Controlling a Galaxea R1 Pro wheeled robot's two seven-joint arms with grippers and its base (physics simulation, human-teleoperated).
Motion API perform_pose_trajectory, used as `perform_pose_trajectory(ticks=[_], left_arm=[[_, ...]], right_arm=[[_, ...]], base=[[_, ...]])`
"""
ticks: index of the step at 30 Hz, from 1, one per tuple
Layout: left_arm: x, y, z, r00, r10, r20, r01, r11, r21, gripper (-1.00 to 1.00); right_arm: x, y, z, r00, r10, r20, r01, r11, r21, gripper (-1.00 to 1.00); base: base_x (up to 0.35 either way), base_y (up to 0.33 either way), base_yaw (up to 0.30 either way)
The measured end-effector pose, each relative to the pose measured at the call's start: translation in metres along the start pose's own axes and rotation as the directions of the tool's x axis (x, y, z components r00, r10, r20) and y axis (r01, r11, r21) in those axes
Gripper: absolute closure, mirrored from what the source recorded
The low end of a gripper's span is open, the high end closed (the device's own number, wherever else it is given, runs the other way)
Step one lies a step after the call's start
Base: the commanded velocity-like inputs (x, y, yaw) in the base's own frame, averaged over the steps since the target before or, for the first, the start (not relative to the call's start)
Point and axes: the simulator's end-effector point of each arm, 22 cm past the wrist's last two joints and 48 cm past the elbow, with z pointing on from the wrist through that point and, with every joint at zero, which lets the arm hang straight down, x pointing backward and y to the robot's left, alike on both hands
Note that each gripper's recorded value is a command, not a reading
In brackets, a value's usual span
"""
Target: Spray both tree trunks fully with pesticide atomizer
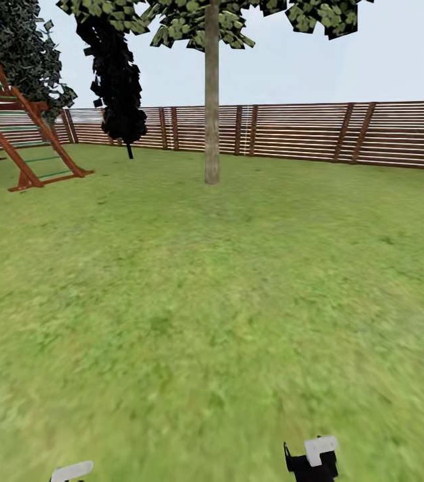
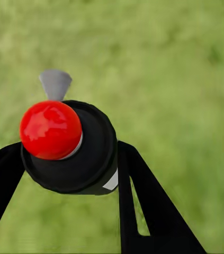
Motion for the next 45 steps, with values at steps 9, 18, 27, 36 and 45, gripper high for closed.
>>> perform_pose_trajectory(ticks=[9, 18, 27, 36, 45], left_arm=[[-0.0004, -0.0001, 0.0, 1.0, 0.0, 0.001, 0.0, 1.0, 0.0, 1.0], [0.0, 0.0, -0.0001, 1.0, 0.0, 0.001, 0.0, 1.0, 0.0, 1.0], [0.0007, 0.0002, -0.0003, 1.0, 0.0, 0.0, 0.0, 1.0, 0.0, 1.0], [0.0005, 0.0001, -0.0003, 1.0, 0.001, 0.0, -0.001, 1.0, 0.0, 1.0], [0.0006, 0.0, -0.0003, 1.0, 0.002, 0.0, -0.002, 1.0, 0.001, 1.0]], right_arm=[[0.0001, -0.0008, 0.0, 1.0, -0.001, 0.0, 0.001, 1.0, 0.0, -1.0], [0.0002, -0.0015, 0.0, 1.0, -0.002, 0.0, 0.002, 1.0, 0.0, -1.0], [0.0003, -0.0018, 0.0, 1.0, -0.003, 0.0, 0.003, 1.0, 0.0, -1.0], [0.0003, -0.0018, 0.0, 1.0, -0.002, 0.0, 0.002, 1.0, 0.0, -1.0], [0.0003, -0.002, 0.0, 1.0, -0.001, 0.0, 0.001, 1.0, 0.001, -1.0]], base=[[0.34, 0.0, 0.0], [0.34, 0.0, 0.0], [0.34, 0.0, 0.0], [0.34, 0.0, 0.0], [0.34, 0.0, 0.0]])
